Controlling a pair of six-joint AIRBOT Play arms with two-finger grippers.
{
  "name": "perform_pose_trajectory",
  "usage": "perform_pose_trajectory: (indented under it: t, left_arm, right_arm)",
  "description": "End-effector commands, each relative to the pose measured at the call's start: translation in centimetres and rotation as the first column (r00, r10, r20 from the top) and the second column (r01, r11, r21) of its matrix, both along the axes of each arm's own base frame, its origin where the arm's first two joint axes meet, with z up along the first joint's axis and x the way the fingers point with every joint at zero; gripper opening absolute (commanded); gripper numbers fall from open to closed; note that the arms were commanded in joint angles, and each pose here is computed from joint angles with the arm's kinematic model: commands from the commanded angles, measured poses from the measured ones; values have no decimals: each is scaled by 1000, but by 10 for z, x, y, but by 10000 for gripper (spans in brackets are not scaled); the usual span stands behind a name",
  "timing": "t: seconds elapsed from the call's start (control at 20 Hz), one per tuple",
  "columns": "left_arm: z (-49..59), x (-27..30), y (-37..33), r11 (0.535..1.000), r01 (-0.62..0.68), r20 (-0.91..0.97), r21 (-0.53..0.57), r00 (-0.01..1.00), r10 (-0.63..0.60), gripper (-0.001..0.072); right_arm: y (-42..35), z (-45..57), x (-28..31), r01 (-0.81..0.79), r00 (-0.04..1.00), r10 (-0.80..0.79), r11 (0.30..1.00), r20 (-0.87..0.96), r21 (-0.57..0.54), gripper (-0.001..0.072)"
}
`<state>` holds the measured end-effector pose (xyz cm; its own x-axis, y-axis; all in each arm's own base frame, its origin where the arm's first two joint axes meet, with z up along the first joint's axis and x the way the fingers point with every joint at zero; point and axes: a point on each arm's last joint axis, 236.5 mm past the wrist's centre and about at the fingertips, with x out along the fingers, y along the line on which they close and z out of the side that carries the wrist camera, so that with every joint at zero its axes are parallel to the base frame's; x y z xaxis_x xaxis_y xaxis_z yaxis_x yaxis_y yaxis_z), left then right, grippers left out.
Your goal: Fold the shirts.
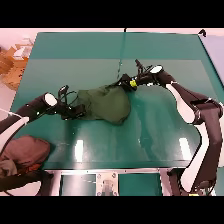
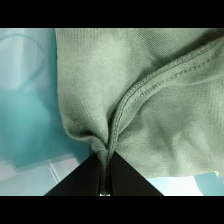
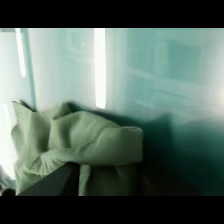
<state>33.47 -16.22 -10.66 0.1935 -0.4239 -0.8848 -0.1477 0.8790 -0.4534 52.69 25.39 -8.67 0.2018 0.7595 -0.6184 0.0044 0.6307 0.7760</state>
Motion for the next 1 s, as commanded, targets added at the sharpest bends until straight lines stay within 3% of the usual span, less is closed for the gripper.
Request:
perform_pose_trajectory:
  t: [0.0,0.05,0.1,0.25,0.45,0.65,0.8,0.95]
  left_arm:
    - [-4,-2,3,1000,21,-3,18,1000,-21,25]
    - [-4,-4,4,999,34,-8,26,999,-34,25]
    - [-3,-6,7,998,54,-9,42,999,-53,25]
    - [31,5,24,981,126,51,148,990,-135,24]
    - [205,67,51,954,48,430,296,885,-178,24]
    - [452,63,54,973,-70,832,219,534,-148,24]
    - [583,12,56,983,-83,954,166,267,-139,24]
    - [655,-37,63,987,-97,990,128,75,-121,24]
  right_arm:
    - [14,3,9,16,1000,-17,999,25,52,181]
    - [14,6,10,11,999,-12,999,35,53,44]
    - [12,13,13,-2,999,-1,998,51,58,19]
    - [-7,66,24,-32,991,21,996,129,88,16]
    - [-52,216,17,-71,932,31,993,361,98,16]
    - [-83,382,-47,-38,761,21,999,649,12,16]
    - [-99,485,-121,69,551,30,994,834,-82,17]
    - [-126,563,-188,252,336,1,963,942,-91,18]
